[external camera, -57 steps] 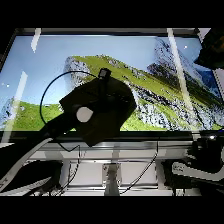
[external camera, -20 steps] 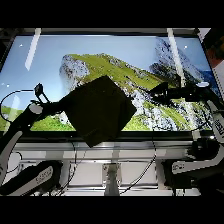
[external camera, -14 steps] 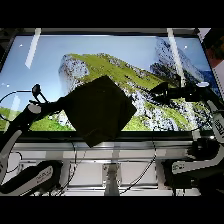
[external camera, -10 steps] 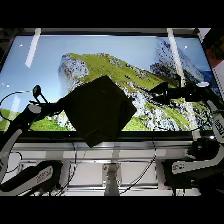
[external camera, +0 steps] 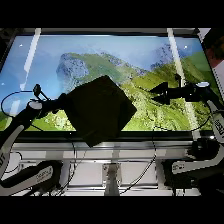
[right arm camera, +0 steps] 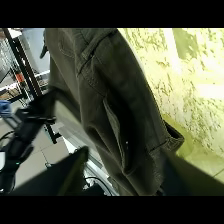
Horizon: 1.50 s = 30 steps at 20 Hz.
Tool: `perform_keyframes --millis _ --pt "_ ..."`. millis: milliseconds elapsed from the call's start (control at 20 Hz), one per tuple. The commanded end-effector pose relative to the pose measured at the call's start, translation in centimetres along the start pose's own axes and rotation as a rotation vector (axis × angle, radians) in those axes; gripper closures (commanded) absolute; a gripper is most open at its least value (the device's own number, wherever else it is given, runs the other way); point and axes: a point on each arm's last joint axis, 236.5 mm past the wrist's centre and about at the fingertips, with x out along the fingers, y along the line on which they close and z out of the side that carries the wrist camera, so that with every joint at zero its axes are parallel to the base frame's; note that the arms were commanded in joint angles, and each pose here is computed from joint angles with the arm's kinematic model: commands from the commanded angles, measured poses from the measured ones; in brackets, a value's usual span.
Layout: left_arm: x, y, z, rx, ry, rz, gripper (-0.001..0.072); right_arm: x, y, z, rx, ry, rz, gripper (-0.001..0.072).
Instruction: Fold the clothes and pants, and hang the long-sleeved shirts on hangers.
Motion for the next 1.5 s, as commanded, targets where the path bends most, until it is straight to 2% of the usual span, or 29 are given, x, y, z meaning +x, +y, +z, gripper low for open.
perform_keyframes --millis 0,50,200,300,450,650,700,800,850,950,1000,1050,1150,1250,1350,1450 --pt "-2.7 -6.1 2.3 0.134 -0.041 -0.129 0.0699 0.0 -0.3 0.7 0.000 -0.028 -0.010 0.0350" --pt "-4.1 -8.7 2.9 0.182 -0.056 -0.180 0.0699 0.0 -0.4 1.0 -0.001 -0.042 -0.018 0.0394" --pt "-7.6 -15.7 5.0 0.278 -0.133 -0.303 0.0699 -0.1 -1.6 1.4 -0.012 -0.061 -0.066 0.0413" --pt "-8.6 -18.3 6.6 0.302 -0.185 -0.341 0.0699 -0.1 -2.3 1.1 -0.021 -0.047 -0.096 0.0626" --pt "-8.2 -18.8 10.9 0.276 -0.315 -0.323 0.0699 -0.2 -3.1 0.9 -0.031 -0.036 -0.133 0.0645" --pt "-5.4 -15.0 18.7 0.182 -0.601 -0.189 0.0696 -0.2 -3.3 1.2 -0.033 -0.047 -0.140 0.0644" --pt "-4.1 -13.8 19.3 0.171 -0.621 -0.155 0.0581 -0.2 -3.3 1.4 -0.033 -0.058 -0.142 0.0629" --pt "-1.7 -11.9 18.8 0.160 -0.582 -0.117 0.0101 -0.2 -3.2 1.6 -0.032 -0.066 -0.137 0.0496" --pt "-0.9 -11.6 18.2 0.162 -0.551 -0.112 0.0074 -0.2 -3.1 1.6 -0.030 -0.065 -0.131 0.0479" --pt "-0.3 -11.8 17.2 0.168 -0.502 -0.121 0.0102 -0.2 -2.7 1.5 -0.054 -0.059 -0.117 0.0480" --pt "-0.3 -12.1 16.6 0.174 -0.473 -0.132 0.0163 -0.1 -2.5 1.3 -0.081 -0.049 -0.109 0.0481" --pt "-0.4 -12.6 15.7 0.182 -0.435 -0.148 0.0268 0.2 -2.3 0.8 -0.112 -0.027 -0.105 0.0485" --pt "-0.6 -13.8 12.8 0.246 -0.312 -0.179 0.0692 1.5 -1.3 -1.1 -0.219 0.053 -0.092 0.0688" --pt "-1.2 -13.8 9.9 0.389 -0.196 -0.160 0.0698 3.5 -0.3 -2.9 -0.315 0.123 -0.089 0.0690" --pt "-2.4 -11.9 7.6 0.611 -0.092 -0.060 0.0699 5.8 0.2 -4.6 -0.384 0.198 -0.087 0.0691" --pt "-4.4 -10.8 5.6 0.630 -0.024 -0.019 0.0700 8.2 0.6 -6.2 -0.433 0.307 -0.069 0.0691"
